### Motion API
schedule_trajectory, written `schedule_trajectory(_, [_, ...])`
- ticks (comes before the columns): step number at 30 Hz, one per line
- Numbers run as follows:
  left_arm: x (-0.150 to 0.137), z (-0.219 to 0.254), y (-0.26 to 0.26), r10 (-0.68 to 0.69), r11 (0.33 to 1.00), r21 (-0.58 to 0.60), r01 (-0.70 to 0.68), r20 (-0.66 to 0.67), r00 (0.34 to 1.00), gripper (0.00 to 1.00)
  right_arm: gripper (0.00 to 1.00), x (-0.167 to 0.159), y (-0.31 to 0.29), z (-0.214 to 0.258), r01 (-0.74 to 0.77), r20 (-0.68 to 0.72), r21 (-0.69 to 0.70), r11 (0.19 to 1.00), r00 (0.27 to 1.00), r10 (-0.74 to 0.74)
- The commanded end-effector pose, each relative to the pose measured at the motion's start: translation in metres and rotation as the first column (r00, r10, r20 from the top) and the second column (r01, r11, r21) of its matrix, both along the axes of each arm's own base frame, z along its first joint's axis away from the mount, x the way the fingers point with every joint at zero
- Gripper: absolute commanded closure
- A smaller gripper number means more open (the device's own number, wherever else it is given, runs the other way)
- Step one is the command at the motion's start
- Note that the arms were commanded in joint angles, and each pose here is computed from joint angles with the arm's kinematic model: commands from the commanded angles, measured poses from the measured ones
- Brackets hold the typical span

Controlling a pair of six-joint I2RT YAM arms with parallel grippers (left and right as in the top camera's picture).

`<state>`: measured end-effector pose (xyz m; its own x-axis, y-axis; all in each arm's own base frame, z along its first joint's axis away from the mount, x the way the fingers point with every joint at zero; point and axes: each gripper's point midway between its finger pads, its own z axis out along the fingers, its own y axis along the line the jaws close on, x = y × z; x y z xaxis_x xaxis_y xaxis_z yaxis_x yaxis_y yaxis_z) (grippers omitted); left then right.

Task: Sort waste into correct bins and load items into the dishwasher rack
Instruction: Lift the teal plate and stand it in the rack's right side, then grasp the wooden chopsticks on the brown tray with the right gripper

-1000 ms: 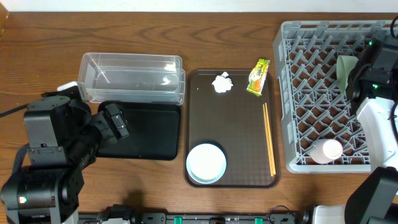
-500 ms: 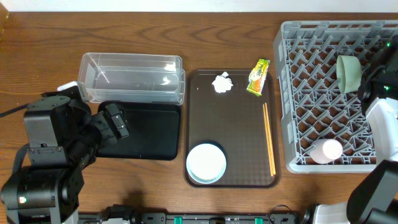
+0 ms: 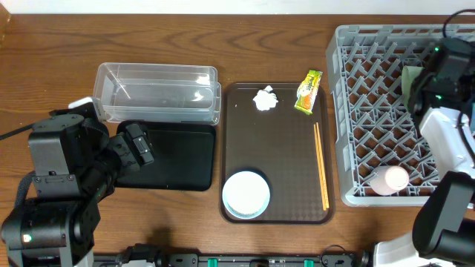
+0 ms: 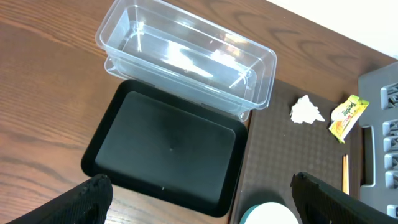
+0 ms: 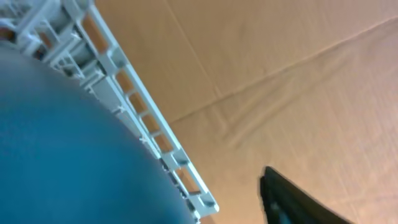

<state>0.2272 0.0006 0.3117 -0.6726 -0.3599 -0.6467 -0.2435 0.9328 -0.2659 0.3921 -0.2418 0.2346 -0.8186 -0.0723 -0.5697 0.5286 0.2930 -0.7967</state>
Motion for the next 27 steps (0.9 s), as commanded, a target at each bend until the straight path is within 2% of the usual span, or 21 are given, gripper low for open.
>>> schedule_trajectory(1, [-0.001,0.003,0.003,0.013,1.000,0.008,-0.013,0.007,1.000,0.06,0.35,0.001,0.007,0.012,-0.012,0.037,-0.009,1.000,0.999,0.012])
schedule_trajectory(6, [-0.001,0.003,0.003,0.013,1.000,0.008,-0.013,0.007,1.000,0.06,0.27,0.006,0.025,0.043,-0.102,0.123,-0.007,0.995,0.987,0.102])
schedule_trajectory(12, [-0.001,0.003,0.003,0.013,1.000,0.008,-0.013,0.007,1.000,0.06,0.24,0.014,0.073,0.072,-0.334,0.216,0.057,0.941,0.924,0.315])
schedule_trajectory(17, [-0.001,0.003,0.003,0.013,1.000,0.008,-0.013,0.007,1.000,0.06,0.25,0.009,0.109,0.074,-0.440,0.279,0.143,0.886,0.877,0.391])
schedule_trajectory(20, [-0.001,0.003,0.003,0.013,1.000,0.008,-0.013,0.007,1.000,0.06,0.25,0.009,0.132,0.061,-0.496,0.267,0.209,0.843,0.858,0.439])
schedule_trajectory(23, [-0.001,0.003,0.003,0.013,1.000,0.008,-0.013,0.007,1.000,0.05,0.27,0.008,0.171,0.031,-0.565,0.239,0.340,0.751,0.825,0.512])
schedule_trajectory(25, [-0.001,0.003,0.003,0.013,1.000,0.008,-0.013,0.007,1.000,0.06,0.28,0.003,0.213,0.002,-0.617,0.251,0.494,0.613,0.776,0.579])
schedule_trajectory(27, [-0.001,0.003,0.003,0.013,1.000,0.008,-0.013,0.007,1.000,0.06,0.35,-0.009,0.264,-0.026,-0.625,0.293,0.666,0.407,0.721,0.627])
